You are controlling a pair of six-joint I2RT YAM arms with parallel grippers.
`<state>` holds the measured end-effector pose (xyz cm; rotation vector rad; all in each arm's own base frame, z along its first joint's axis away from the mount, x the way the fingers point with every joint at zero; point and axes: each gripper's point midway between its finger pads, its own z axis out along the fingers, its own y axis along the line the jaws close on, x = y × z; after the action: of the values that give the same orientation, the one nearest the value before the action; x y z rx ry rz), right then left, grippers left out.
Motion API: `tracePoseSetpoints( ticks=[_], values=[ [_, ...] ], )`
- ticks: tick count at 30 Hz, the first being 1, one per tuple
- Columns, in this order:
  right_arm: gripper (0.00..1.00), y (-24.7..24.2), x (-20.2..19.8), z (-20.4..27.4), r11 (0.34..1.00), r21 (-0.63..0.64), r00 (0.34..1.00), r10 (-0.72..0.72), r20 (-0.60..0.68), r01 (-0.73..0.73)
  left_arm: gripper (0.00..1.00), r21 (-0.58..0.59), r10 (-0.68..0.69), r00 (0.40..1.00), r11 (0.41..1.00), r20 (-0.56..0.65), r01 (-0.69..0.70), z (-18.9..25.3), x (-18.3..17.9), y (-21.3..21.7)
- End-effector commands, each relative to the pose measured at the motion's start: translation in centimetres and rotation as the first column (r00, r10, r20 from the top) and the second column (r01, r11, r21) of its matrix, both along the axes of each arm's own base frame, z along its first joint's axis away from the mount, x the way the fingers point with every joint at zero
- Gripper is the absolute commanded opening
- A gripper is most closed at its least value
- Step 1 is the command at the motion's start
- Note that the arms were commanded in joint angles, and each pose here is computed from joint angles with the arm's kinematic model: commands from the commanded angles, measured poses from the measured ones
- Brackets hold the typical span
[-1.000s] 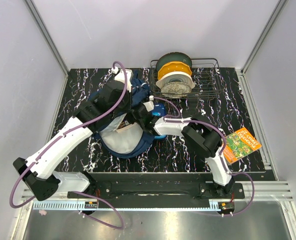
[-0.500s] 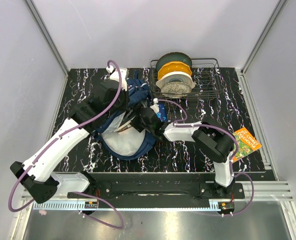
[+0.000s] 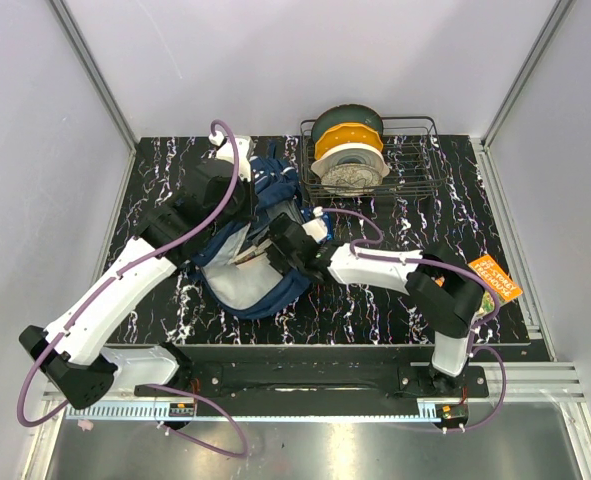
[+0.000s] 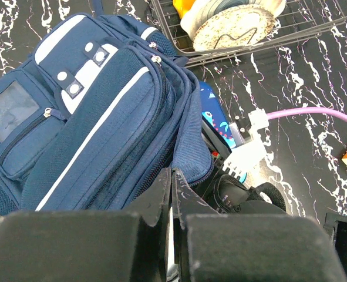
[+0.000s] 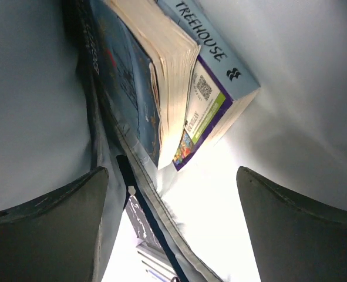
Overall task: Pack the student bag
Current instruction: Place the book in the student bag.
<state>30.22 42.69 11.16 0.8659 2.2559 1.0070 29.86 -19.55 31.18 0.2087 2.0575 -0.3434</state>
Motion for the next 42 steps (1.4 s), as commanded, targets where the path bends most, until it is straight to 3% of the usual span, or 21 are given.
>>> tracePoseSetpoints(
  ticks=[1,7,10,11,15,17,18,19,20,21,22,23,27,32,36,38,42],
  values=[
    [0.96,-1.2,1.5,0.7,0.994,-0.040,0.994,-0.106,0.002,0.106,0.00,-0.156,0.025,0.983,0.988,0.181,0.004,6.5,0.7,-0.2],
    [0.88,0.3,4.2,-0.5,0.997,0.043,0.998,-0.058,0.020,0.057,0.00,-0.181,-0.013,0.984,0.982,0.176,0.045,6.7,0.1,-0.9],
    [0.76,1.2,5.6,-1.1,0.992,0.123,1.000,-0.004,0.003,0.004,0.00,-0.189,-0.027,0.985,0.980,0.173,0.060,6.7,-0.1,-1.0],
    [0.72,0.8,6.1,-1.3,0.996,0.094,0.998,0.003,0.060,-0.009,0.00,-0.190,-0.033,0.984,0.979,0.174,0.066,6.7,-0.2,-1.1],
    [0.62,3.1,7.4,2.8,0.971,0.193,0.962,0.088,0.257,-0.141,0.00,-0.197,-0.048,0.985,0.977,0.167,0.081,6.5,-0.4,-1.4],
    [0.57,4.2,7.2,3.6,0.956,0.201,0.945,0.148,0.291,-0.212,0.00,-0.196,-0.055,0.986,0.977,0.159,0.086,6.2,-0.3,-1.6],
    [0.53,4.7,7.1,3.7,0.948,0.206,0.935,0.170,0.313,-0.241,0.00,-0.196,-0.055,0.986,0.977,0.159,0.086,6.1,-0.2,-1.7],
    [0.36,5.1,7.0,3.9,0.940,0.209,0.923,0.190,0.336,-0.270,0.00,-0.195,-0.055,0.986,0.977,0.157,0.086,6.1,-0.2,-1.7],
    [0.31,5.8,6.5,4.5,0.921,0.222,0.907,0.229,0.353,-0.319,0.00,-0.192,-0.057,0.986,0.977,0.154,0.087,5.9,-0.2,-1.8],
    [0.35,6.0,6.4,4.1,0.919,0.219,0.909,0.243,0.340,-0.327,0.00,-0.190,-0.053,0.987,0.978,0.152,0.082,5.8,-0.1,-1.7],
    [0.50,6.1,6.4,4.0,0.918,0.215,0.907,0.250,0.339,-0.334,0.00,-0.188,-0.051,0.987,0.979,0.150,0.079,5.6,-0.1,-1.6],
    [0.56,6.3,6.0,3.7,0.913,0.203,0.901,0.275,0.336,-0.354,0.00,-0.184,-0.047,0.988,0.980,0.147,0.074,5.4,-0.1,-1.6],
    [0.70,4.0,4.9,4.6,0.923,0.085,0.871,0.319,0.373,-0.374,0.00,-0.152,0.013,0.990,0.988,0.141,0.009,4.5,0.1,-0.1],
    [0.81,-0.2,4.0,5.9,0.960,-0.020,0.900,0.270,0.342,-0.280,0.00,-0.153,0.047,0.990,0.988,0.136,-0.026,3.9,0.3,0.8],
    [0.82,-2.9,2.4,5.6,0.960,-0.086,0.901,0.279,0.332,-0.266,0.00,-0.152,0.057,0.989,0.988,0.136,-0.036,3.7,0.4,1.2],
    [0.81,-4.0,1.4,7.8,0.961,-0.072,0.890,0.275,0.363,-0.267,0.00,-0.147,0.062,0.989,0.988,0.132,-0.042,3.5,0.4,1.4],
    [0.81,-8.6,-1.2,7.3,0.962,-0.156,0.922,0.260,0.288,-0.222,0.00,-0.143,0.074,0.988,0.988,0.133,-0.055,3.2,0.1,2.1]
  ],
)
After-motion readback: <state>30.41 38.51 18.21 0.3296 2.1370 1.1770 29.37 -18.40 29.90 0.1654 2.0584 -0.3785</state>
